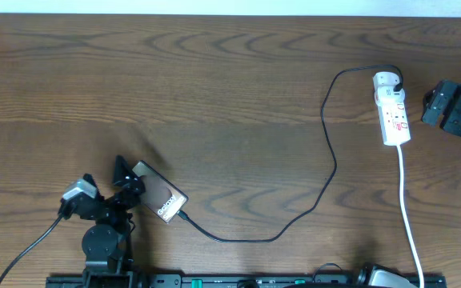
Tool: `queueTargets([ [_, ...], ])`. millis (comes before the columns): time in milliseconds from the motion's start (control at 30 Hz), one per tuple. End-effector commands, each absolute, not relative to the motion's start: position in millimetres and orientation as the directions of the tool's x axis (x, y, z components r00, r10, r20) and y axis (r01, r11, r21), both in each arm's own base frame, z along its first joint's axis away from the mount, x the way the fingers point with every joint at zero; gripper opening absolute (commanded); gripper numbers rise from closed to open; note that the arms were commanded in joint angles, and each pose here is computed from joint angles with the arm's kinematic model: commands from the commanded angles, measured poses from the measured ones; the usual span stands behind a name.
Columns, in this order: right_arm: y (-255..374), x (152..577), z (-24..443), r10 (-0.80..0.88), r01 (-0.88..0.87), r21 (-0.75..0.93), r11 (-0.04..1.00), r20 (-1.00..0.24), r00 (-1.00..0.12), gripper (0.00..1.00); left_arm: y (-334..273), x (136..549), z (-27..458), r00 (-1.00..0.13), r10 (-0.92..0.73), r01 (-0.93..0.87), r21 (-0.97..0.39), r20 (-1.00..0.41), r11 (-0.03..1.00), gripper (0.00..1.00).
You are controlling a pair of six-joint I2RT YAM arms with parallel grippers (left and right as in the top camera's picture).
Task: Plug charger to phone and switch on socket
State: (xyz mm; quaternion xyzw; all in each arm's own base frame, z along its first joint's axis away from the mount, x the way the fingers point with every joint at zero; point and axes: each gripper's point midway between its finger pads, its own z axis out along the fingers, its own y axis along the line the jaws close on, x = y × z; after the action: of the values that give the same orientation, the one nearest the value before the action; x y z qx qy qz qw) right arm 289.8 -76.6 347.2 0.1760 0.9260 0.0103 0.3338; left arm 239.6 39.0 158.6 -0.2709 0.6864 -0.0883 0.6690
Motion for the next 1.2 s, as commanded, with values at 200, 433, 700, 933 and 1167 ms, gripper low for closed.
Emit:
queueTargets([
  [200,-77.1,289.9,350.1,0.335,0.323,0.137,0.936,-0.622,-0.708,0.99,26.2,241.6,139.0,-0.070,-0.390,-0.207,-0.369,-0.918,0.906,0.92],
  [433,-77.1,289.9,350.1,0.335,0.323,0.137,0.936,-0.622,-0.708,0.99,26.2,241.6,139.0,-0.070,-0.391,-0.208,-0.370,-0.918,0.906,0.92],
  [700,-77.1,289.9,350.1,0.335,0.323,0.137,0.936,-0.622,-0.708,0.99,25.4,241.7,138.9,-0.090,-0.308,-0.196,-0.286,-0.947,0.938,0.92],
  [933,-77.1,289.9,350.1,0.335,0.323,0.137,0.936,-0.622,-0.708,0.99,7.5,243.3,136.0,-0.153,-0.072,-0.067,-0.062,-0.986,0.996,0.92],
  [1167,-77.1,289.9,350.1,0.335,0.323,0.137,0.936,-0.622,-0.708,0.99,4.3,243.4,136.2,-0.154,-0.067,-0.047,-0.060,-0.986,0.997,0.92],
])
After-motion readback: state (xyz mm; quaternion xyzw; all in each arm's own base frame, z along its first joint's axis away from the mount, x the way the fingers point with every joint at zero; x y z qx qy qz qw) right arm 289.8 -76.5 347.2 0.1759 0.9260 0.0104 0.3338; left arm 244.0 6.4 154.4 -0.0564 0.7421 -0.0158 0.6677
